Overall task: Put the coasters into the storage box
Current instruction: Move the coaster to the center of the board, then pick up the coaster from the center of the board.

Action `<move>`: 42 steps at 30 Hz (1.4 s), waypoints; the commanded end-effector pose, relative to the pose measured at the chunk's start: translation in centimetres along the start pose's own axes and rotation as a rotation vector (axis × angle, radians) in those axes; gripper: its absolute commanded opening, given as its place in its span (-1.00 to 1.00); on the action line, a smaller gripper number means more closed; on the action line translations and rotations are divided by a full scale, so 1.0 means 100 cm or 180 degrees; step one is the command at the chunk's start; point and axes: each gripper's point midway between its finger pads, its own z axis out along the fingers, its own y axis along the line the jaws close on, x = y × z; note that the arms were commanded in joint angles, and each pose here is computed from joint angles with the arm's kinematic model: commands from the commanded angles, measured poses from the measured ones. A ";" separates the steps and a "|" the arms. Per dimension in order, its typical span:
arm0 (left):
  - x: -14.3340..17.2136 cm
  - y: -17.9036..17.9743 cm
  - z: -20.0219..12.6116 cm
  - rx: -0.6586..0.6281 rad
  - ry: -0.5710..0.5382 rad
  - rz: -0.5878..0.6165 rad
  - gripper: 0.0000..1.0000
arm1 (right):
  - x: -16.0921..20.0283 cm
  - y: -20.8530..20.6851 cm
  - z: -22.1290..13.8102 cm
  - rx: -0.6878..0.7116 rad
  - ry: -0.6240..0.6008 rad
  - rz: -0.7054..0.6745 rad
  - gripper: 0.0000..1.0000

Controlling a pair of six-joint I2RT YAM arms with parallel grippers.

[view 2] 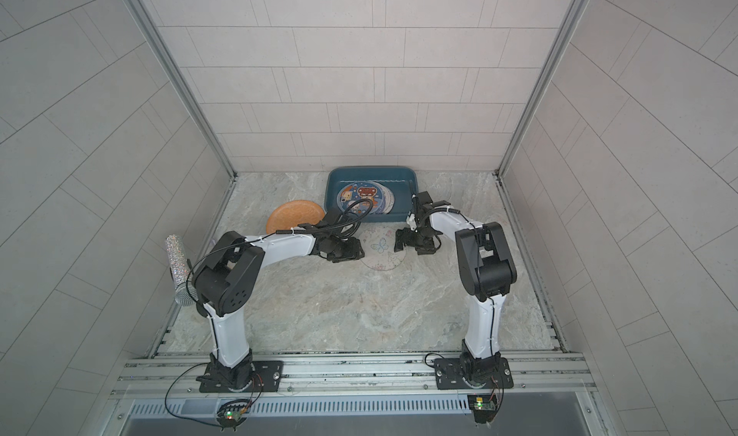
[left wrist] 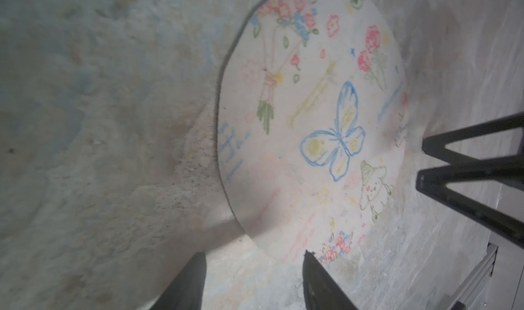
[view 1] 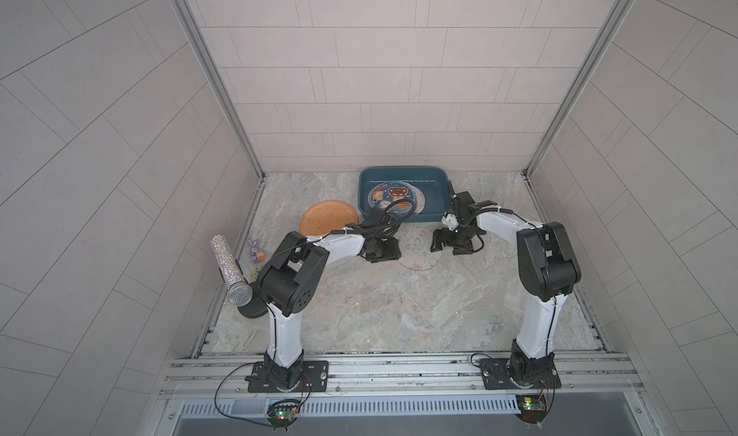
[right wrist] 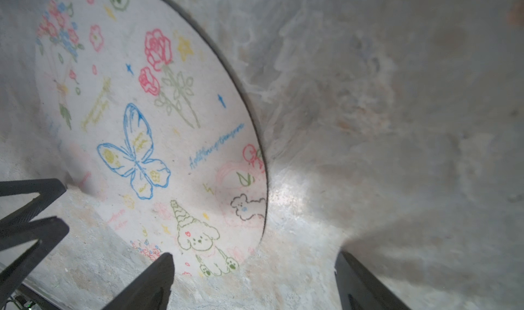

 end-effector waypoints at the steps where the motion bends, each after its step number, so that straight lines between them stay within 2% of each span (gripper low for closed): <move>1: -0.015 -0.003 0.005 -0.0021 -0.0130 0.0010 0.12 | 0.005 -0.006 0.015 0.0022 0.0088 -0.0051 0.77; 13: -0.011 0.007 0.022 -0.0125 -0.0050 -0.0015 0.10 | 0.011 0.009 0.034 -0.0041 0.0184 -0.0159 0.60; 42: -0.002 0.004 0.033 -0.0087 0.0064 0.0020 0.06 | 0.021 0.018 0.054 -0.0130 0.0291 -0.0081 -0.06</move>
